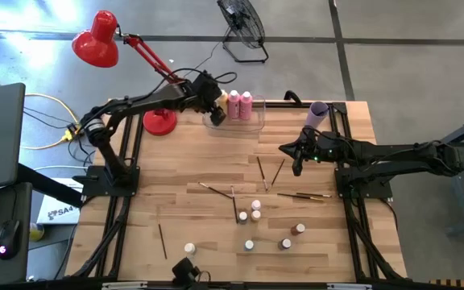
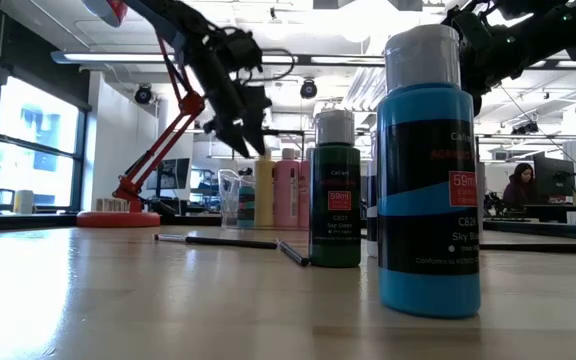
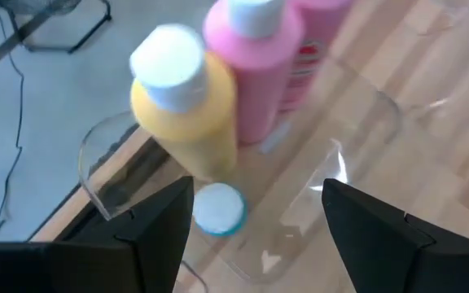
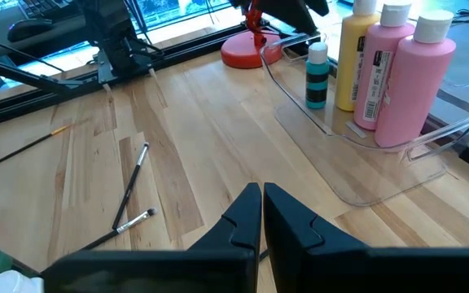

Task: Pick & Place Paint Supplies
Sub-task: Put the small white paint bottle into the transparent bin

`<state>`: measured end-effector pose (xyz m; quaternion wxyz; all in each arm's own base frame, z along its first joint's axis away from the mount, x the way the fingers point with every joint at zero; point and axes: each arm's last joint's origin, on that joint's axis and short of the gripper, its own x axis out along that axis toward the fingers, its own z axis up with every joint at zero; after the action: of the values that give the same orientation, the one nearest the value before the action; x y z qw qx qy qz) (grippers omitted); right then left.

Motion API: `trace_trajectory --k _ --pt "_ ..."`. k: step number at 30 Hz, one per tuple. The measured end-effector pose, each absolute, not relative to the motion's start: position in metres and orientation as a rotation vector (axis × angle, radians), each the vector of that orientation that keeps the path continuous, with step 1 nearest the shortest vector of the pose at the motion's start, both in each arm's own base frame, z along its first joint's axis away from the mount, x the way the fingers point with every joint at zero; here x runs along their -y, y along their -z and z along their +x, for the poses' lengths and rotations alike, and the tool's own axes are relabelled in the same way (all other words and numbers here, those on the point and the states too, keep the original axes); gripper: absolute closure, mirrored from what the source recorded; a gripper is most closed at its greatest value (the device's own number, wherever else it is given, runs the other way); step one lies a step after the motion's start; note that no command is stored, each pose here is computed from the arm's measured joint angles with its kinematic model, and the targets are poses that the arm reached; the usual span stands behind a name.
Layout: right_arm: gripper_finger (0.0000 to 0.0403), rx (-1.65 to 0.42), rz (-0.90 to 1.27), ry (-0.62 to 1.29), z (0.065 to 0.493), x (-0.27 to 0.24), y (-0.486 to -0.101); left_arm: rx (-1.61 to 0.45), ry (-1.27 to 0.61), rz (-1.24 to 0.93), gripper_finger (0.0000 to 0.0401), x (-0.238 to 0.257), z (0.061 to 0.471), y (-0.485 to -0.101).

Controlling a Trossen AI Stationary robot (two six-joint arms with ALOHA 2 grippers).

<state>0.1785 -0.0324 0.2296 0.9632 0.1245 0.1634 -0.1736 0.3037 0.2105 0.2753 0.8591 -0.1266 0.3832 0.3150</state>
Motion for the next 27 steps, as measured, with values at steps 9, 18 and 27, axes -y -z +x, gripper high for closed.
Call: trace_trajectory --k 9,18,27 --pt "0.0395 -0.331 0.252 0.352 0.178 0.032 -0.23 -0.765 -0.474 -0.063 0.0132 -0.147 0.304 -0.319" --pt "0.0395 -0.338 0.252 0.352 0.178 0.032 -0.229 -0.635 -0.338 0.138 0.0132 -0.081 0.287 -0.338" --pt "0.0395 -0.347 0.251 0.354 0.178 0.032 -0.228 -0.469 -0.256 0.179 0.0132 -0.047 0.249 -0.319"
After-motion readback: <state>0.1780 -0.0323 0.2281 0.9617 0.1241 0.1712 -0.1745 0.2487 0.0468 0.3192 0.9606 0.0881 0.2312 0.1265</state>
